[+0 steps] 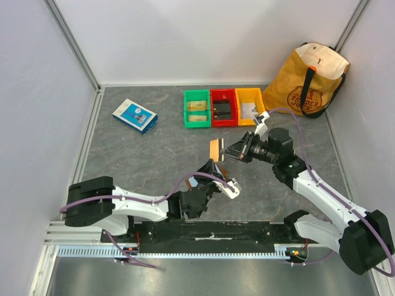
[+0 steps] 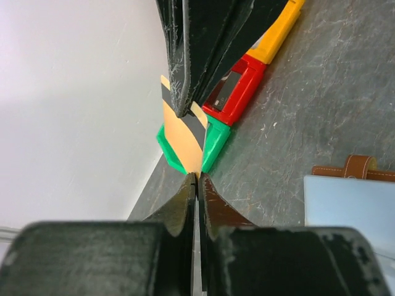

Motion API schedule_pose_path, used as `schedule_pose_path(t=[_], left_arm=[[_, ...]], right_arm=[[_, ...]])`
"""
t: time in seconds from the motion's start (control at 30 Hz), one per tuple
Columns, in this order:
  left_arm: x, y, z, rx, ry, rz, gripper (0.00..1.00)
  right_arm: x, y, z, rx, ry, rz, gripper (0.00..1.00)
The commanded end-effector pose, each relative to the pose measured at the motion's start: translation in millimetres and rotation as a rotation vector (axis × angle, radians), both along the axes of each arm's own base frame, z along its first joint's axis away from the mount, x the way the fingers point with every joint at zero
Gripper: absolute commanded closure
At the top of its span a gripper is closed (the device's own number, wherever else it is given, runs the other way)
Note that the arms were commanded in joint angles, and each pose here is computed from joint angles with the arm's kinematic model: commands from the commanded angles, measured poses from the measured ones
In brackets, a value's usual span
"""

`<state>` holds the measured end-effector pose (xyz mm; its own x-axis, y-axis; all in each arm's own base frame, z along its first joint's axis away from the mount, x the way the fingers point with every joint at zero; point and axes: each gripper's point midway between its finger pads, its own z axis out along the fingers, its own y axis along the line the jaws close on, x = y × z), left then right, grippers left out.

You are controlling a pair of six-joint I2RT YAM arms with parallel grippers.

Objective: Take the credit cards out of the card holder
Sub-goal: Place the credit card in the storage box.

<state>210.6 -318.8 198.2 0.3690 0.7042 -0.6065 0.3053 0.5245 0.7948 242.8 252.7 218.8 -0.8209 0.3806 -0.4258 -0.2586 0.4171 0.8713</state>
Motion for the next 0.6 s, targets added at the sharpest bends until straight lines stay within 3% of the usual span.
schedule_pose_path(t=[0.0, 0.13, 0.23, 0.43, 0.57], left_arm=[[1.3, 10.3, 20.6, -0.118, -0.025, 0.055, 0.98], [-0.3, 15.7, 25.9, -0.19, 0.023, 0.053, 0.98], [0.7, 19.5, 19.6, -0.238, 0.122, 0.034, 0.98], [10.1, 39.5, 19.0, -0.485, 0.416, -0.011, 0.98], [21.3, 56.4, 13.7, -0.617, 0.569, -0.043, 0.98]], right_arm=[[-3.1, 2.0, 17.6, 0.043, -0.041, 0.01, 1.0], [-1.4, 2.7, 20.8, 0.058, -0.052, 0.005, 0.98], [0.0, 2.9, 27.2, 0.069, -0.081, 0.003, 0.8], [2.3, 0.6, 43.8, 0.067, -0.177, -0.003, 0.44], [5.0, -4.5, 49.3, 0.039, -0.241, -0.027, 0.27]])
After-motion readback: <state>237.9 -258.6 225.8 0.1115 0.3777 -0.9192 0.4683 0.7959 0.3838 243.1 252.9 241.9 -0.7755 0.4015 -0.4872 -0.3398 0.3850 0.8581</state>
